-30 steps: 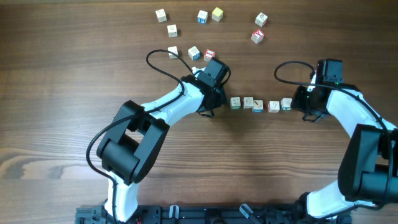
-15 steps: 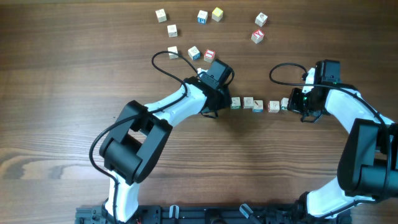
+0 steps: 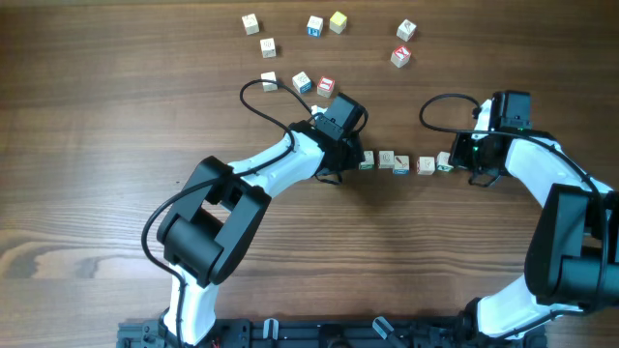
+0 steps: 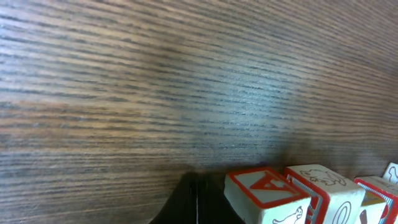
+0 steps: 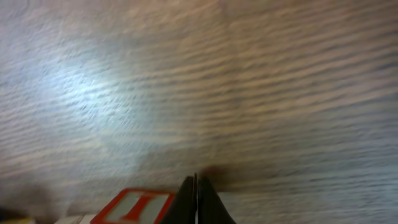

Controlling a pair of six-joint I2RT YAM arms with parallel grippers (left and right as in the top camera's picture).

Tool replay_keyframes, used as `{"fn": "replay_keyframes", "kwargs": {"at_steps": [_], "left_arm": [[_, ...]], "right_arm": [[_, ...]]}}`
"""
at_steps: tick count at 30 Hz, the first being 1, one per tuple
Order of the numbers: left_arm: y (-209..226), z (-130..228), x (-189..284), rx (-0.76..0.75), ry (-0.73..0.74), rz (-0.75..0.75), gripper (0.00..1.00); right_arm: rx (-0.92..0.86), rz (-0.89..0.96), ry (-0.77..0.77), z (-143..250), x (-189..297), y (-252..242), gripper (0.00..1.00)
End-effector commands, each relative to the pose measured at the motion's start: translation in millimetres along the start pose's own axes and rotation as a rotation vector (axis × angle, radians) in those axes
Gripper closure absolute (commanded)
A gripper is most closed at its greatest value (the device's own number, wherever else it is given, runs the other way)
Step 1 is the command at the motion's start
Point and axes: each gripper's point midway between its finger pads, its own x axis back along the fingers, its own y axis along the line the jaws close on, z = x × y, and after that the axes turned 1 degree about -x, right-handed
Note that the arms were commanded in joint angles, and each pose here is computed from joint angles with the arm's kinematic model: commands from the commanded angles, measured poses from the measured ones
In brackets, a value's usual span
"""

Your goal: Form a horizontal line

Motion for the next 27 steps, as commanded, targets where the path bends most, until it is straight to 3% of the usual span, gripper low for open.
{"fn": "replay_keyframes", "kwargs": {"at_steps": [1,10,27], "left_arm": [[6.7,10.1,-10.2,0.007,0.028,-0.015,0.94],[5.7,10.9,-10.2,0.007,0.034,-0.009,0.94],[-12.7,28.2,-12.3,-0.04,0.053,0.022,0.94]], "right_arm": [[0.048,0.041,0.002,1.0,-5.5,-7.5,0.96],[0.149,-0.18,0.026,7.9,-2.9,29.8,0.96],[0.169,-0.196,0.031,9.7,-2.3,32.3,0.95]]}}
